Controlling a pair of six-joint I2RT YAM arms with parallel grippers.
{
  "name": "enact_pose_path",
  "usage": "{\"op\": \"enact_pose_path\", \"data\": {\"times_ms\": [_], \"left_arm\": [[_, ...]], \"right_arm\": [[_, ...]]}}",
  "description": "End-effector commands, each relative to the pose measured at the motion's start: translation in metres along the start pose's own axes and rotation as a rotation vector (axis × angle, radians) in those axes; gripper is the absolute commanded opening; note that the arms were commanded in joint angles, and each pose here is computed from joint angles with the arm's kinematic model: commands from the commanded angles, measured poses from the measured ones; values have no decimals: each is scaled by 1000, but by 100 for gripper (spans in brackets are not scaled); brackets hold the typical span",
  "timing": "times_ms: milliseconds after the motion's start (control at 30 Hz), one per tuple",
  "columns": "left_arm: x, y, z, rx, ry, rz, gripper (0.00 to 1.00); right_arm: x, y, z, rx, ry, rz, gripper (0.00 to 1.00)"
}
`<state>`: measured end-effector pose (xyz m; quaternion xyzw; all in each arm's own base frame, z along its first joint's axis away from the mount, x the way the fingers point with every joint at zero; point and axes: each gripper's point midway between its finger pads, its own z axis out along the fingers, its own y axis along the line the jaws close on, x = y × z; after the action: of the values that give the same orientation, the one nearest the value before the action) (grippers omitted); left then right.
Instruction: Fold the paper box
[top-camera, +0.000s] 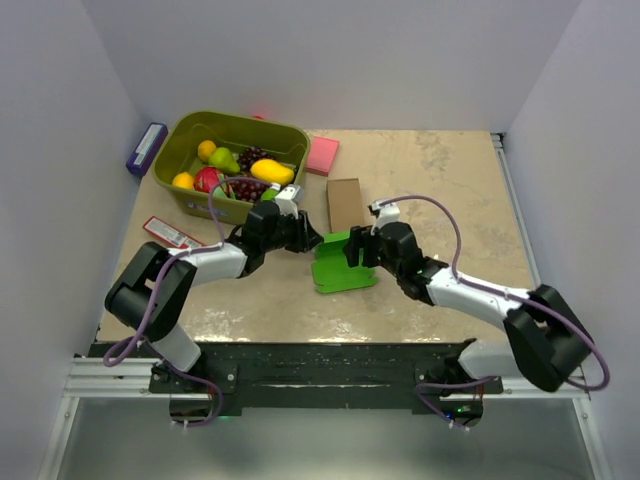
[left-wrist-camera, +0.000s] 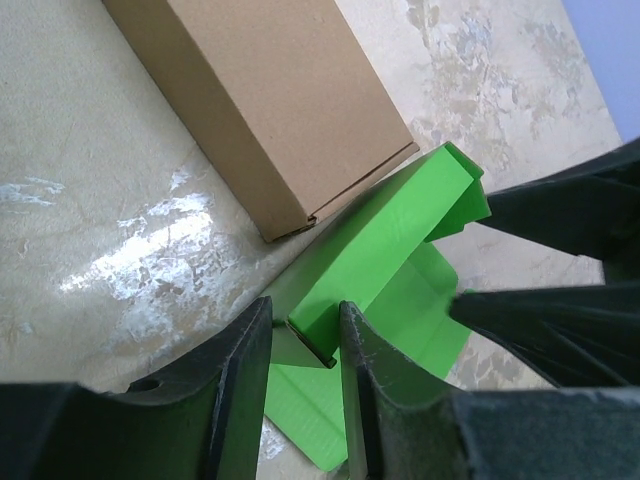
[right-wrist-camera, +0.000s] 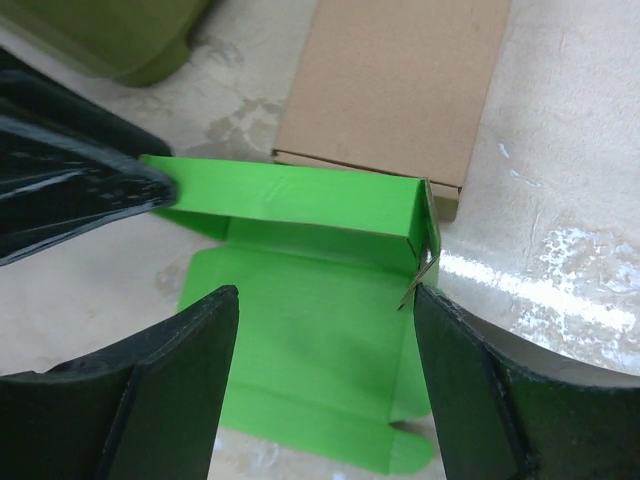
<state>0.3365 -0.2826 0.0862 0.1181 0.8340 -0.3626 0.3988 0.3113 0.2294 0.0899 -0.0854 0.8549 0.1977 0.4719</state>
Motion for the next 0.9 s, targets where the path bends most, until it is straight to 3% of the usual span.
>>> {"op": "enact_pose_path", "data": {"times_ms": [0,100,167,300,467,867], "left_arm": [[19,14,2,-55,81,25,36],[19,15,2,-56,83,28,36],[19,14,1,-54,84,30,36],[20,14,1,-51,85,29,36],[19,14,1,-48,83,28,36],[21,13,2,-40,96,43,35]], "right_arm": [[-15,6,-33,-30,-17,5,75],[-19,-23,-46,73,3,60,73],[-26,-40,-46,114,-3,127,64],[-17,-73,-40,234,49,163,56],[-3,-68,-17,184,122,100,50],[-20,-53,18,42,2,-42,50]]}}
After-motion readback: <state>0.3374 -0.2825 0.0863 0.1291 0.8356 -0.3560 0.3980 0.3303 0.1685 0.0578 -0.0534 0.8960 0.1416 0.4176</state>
